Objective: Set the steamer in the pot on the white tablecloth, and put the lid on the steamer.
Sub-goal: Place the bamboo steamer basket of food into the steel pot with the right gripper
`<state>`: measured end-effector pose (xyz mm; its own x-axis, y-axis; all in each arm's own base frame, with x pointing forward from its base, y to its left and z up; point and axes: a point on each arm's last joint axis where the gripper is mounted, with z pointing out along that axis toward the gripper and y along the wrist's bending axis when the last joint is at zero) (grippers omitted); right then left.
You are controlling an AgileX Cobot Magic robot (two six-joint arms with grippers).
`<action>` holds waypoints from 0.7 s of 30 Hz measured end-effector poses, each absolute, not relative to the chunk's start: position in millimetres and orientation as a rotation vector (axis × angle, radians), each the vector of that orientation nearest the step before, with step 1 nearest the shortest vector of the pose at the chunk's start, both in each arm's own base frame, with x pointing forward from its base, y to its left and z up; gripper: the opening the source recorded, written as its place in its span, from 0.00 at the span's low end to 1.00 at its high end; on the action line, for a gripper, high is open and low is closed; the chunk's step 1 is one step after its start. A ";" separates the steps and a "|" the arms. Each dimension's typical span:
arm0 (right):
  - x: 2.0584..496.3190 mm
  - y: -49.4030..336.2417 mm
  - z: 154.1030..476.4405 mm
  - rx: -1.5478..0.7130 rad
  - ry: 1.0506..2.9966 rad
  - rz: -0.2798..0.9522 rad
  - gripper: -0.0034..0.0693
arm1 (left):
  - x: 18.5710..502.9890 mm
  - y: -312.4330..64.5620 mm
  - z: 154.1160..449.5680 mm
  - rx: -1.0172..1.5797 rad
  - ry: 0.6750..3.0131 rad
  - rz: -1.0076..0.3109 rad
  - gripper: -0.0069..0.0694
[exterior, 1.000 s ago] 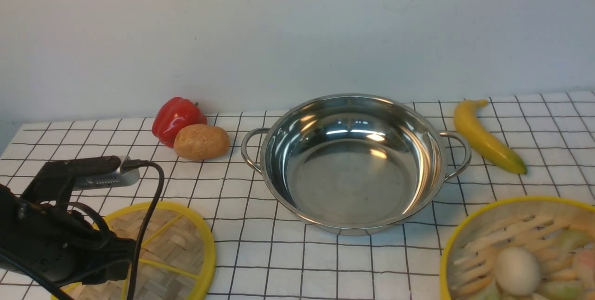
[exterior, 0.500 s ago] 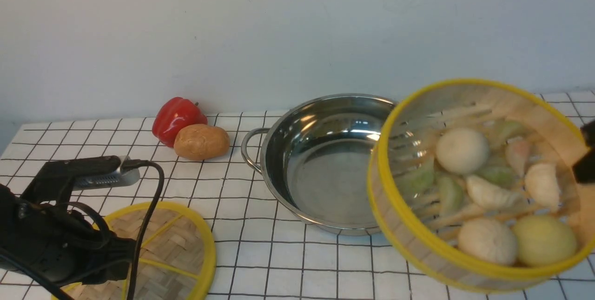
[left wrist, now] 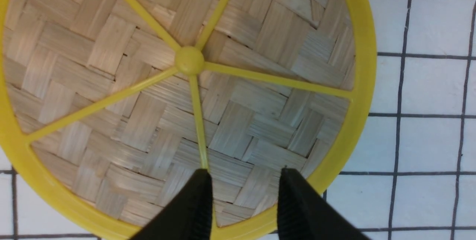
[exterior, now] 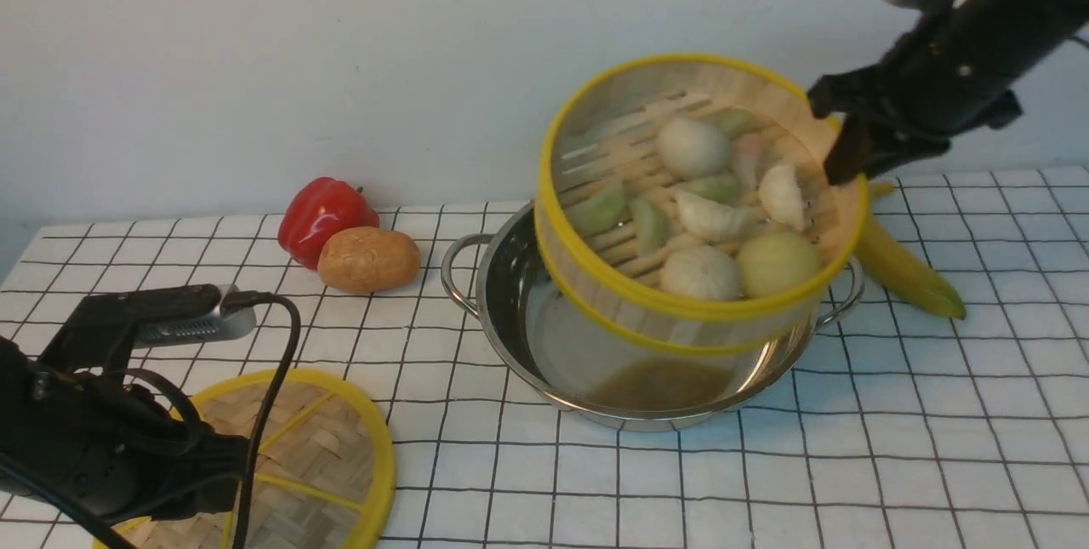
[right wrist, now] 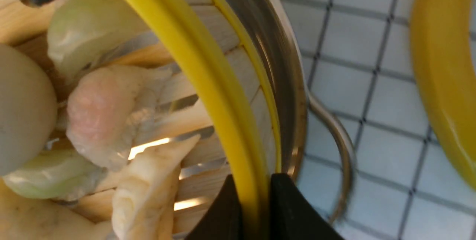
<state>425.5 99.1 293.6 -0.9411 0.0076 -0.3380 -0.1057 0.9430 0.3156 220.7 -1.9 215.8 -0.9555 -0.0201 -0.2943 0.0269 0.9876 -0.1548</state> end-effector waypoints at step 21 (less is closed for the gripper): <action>463.4 124.4 224.0 -0.056 2.882 0.410 0.17 | 220.8 -1.9 215.9 0.004 2.832 -0.227 0.41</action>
<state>463.4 124.4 224.0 -0.9729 -0.0052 -0.2313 -0.0694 0.9602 0.2705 220.8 -1.9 215.9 -0.9551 -0.0207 -0.2954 0.0265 0.9875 -0.1551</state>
